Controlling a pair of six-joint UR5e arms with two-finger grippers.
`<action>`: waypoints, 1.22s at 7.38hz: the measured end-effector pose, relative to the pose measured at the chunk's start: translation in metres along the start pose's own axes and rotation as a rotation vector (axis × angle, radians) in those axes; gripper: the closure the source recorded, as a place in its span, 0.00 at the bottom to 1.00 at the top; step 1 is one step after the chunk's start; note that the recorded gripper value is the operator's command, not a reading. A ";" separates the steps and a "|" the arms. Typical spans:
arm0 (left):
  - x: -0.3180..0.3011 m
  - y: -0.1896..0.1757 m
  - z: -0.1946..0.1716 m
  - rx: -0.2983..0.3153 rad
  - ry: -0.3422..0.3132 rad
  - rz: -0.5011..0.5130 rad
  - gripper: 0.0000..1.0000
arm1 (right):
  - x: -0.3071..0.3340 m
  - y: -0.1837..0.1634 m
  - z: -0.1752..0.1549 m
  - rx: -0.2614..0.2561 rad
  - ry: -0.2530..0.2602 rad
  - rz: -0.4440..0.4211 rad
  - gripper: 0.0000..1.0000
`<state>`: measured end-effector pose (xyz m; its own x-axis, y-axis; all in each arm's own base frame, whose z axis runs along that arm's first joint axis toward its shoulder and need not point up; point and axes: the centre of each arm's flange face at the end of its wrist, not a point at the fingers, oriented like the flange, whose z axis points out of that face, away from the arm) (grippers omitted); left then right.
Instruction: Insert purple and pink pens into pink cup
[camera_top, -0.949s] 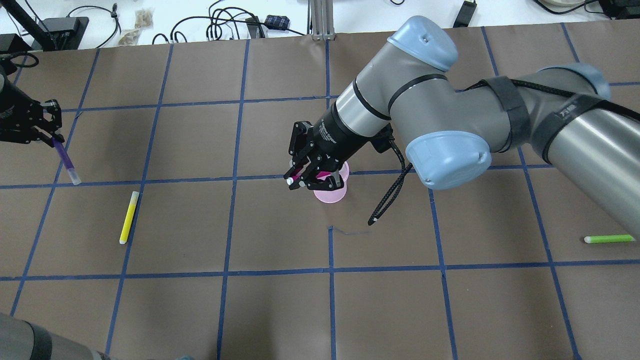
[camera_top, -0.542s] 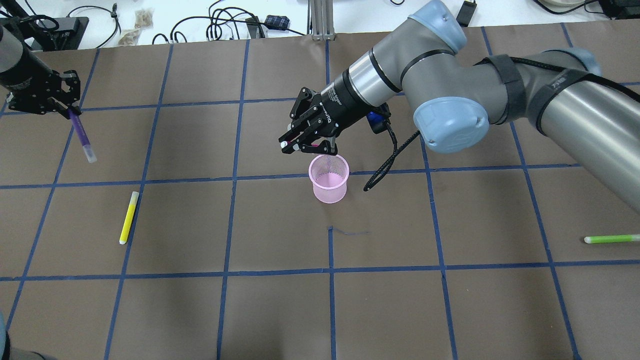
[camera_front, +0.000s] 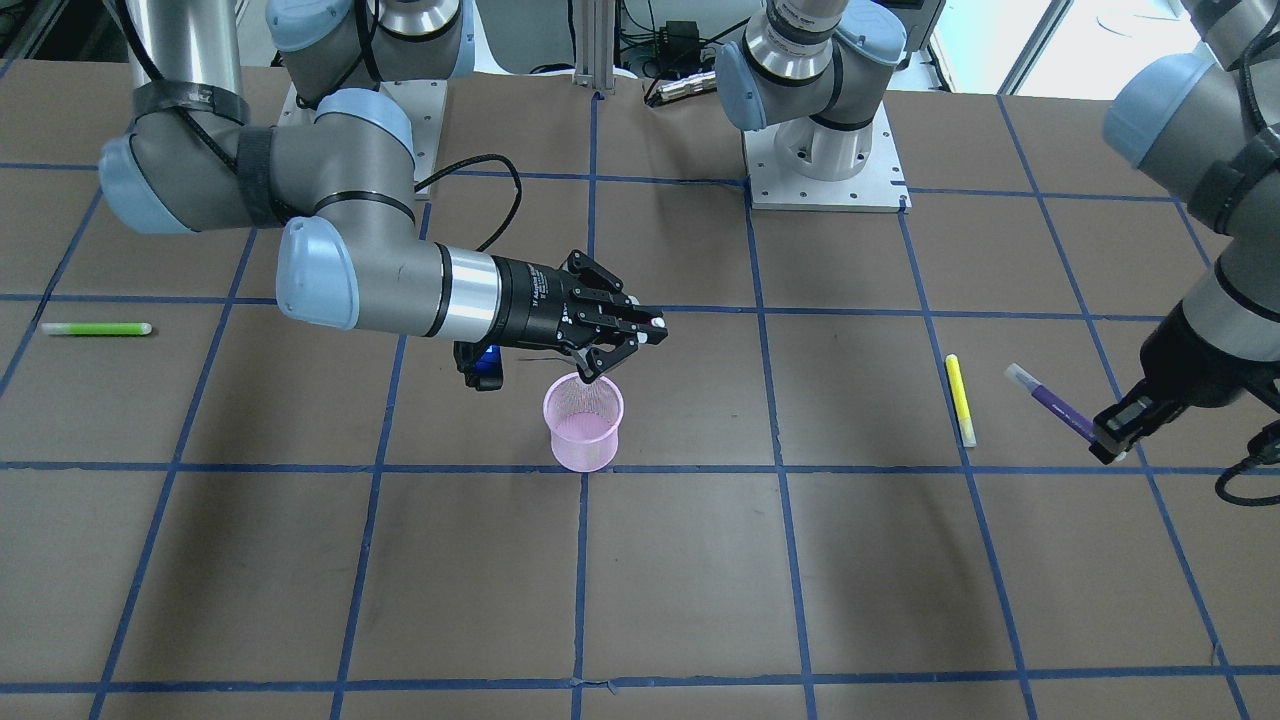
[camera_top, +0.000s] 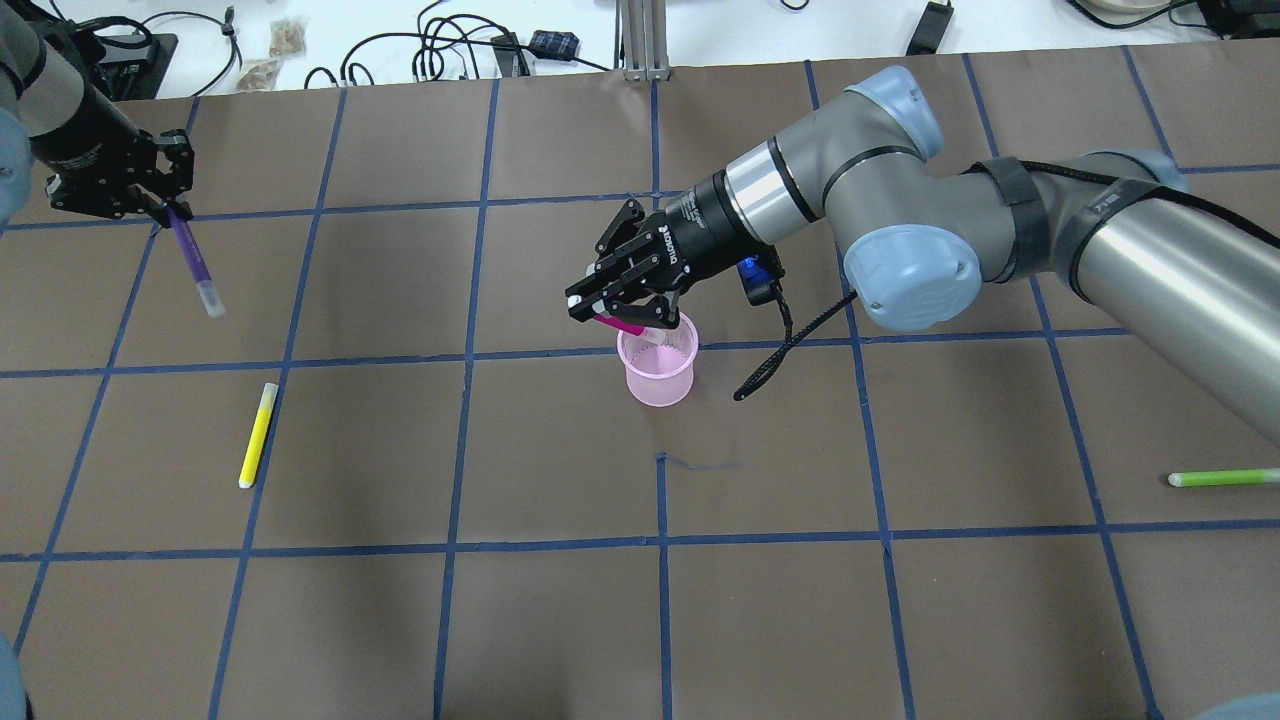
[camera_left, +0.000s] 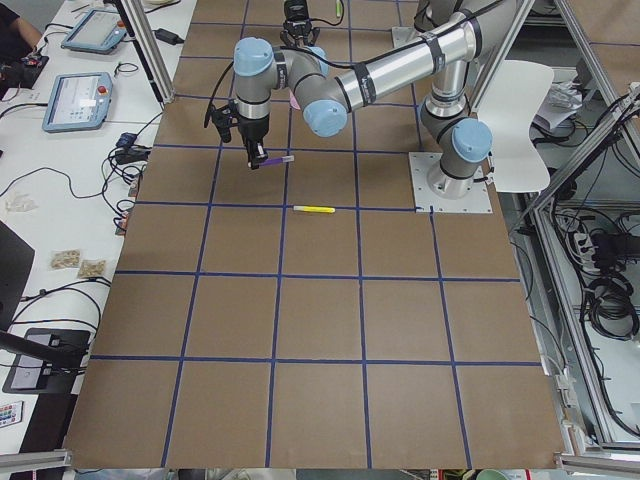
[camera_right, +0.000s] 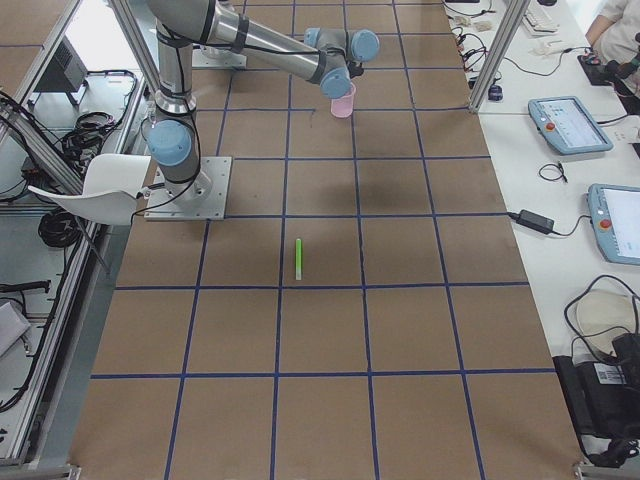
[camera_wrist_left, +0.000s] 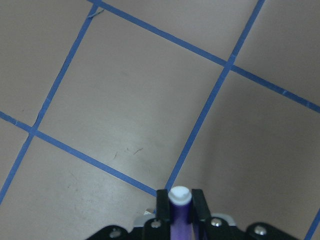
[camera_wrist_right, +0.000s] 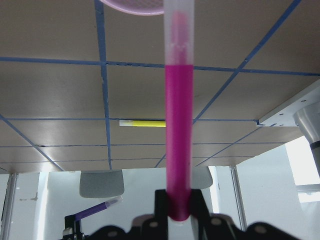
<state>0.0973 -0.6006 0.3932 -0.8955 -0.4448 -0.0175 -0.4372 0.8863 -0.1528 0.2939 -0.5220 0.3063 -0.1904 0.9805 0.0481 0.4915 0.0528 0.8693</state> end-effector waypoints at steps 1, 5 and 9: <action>0.004 0.002 0.000 0.000 0.001 0.003 1.00 | -0.002 -0.004 0.002 -0.020 -0.001 0.001 0.84; 0.015 0.005 0.002 -0.002 0.004 0.004 1.00 | -0.015 -0.026 -0.003 -0.008 -0.020 0.001 0.80; 0.030 0.005 0.004 0.018 0.011 -0.013 1.00 | -0.019 -0.058 0.010 0.056 0.004 0.007 0.00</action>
<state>0.0686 -0.6096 0.3879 -0.8908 -0.4543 -0.0047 -0.4469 0.8781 -0.1710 0.2775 -0.5420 0.2503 -0.1903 0.9801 0.0559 0.5397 0.0569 0.8399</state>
